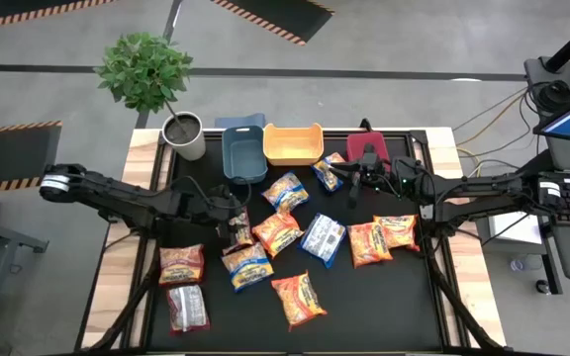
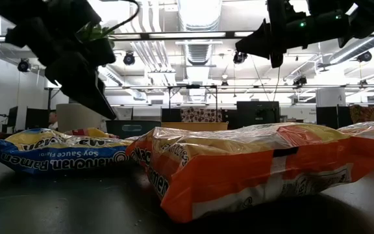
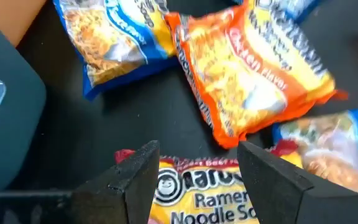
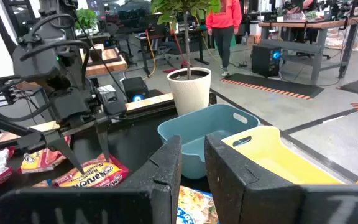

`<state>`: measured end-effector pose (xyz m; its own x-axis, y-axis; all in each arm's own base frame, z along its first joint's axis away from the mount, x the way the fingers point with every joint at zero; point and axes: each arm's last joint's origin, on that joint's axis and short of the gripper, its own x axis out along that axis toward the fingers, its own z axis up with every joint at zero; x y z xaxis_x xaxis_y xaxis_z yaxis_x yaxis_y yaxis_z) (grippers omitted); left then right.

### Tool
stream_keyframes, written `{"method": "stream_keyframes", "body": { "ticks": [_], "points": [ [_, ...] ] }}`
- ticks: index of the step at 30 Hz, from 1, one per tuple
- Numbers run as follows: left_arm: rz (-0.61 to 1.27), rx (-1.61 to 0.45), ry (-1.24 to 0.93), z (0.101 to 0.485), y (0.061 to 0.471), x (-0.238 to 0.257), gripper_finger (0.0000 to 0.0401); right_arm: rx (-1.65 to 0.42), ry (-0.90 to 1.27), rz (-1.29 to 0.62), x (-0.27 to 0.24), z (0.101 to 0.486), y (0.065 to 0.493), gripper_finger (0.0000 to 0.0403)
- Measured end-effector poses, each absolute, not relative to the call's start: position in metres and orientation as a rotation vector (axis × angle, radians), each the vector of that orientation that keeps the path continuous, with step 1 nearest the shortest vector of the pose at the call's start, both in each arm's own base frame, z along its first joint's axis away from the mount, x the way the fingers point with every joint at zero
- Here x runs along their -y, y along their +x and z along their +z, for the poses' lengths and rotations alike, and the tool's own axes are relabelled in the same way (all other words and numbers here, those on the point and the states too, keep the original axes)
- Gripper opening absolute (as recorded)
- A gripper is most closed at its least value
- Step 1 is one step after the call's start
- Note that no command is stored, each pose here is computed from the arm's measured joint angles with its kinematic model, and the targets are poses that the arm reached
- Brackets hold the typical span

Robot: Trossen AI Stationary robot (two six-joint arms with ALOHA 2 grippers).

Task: Sort Maruchan noodles
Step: Put the red noodle pack into the blue bin

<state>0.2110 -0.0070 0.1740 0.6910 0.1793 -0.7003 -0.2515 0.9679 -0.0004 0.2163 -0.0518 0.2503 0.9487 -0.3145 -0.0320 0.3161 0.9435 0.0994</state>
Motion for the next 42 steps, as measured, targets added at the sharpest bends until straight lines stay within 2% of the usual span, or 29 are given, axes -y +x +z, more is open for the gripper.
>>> {"method": "stream_keyframes", "body": {
  "ticks": [7,30,42],
  "points": [
    [0.393,-0.696,-0.126,0.166,0.199,0.002,0.0201,-0.016,0.101,-0.321,0.052,0.250,0.216,0.0059],
    [0.404,-0.761,-0.210,0.151,0.199,0.003,0.0201,-0.018,0.082,-0.321,0.052,0.250,0.216,0.0059],
    [0.409,-0.680,-0.252,0.125,0.206,0.003,0.0201,-0.017,0.079,-0.322,0.052,0.251,0.216,0.0059]
  ]
}}
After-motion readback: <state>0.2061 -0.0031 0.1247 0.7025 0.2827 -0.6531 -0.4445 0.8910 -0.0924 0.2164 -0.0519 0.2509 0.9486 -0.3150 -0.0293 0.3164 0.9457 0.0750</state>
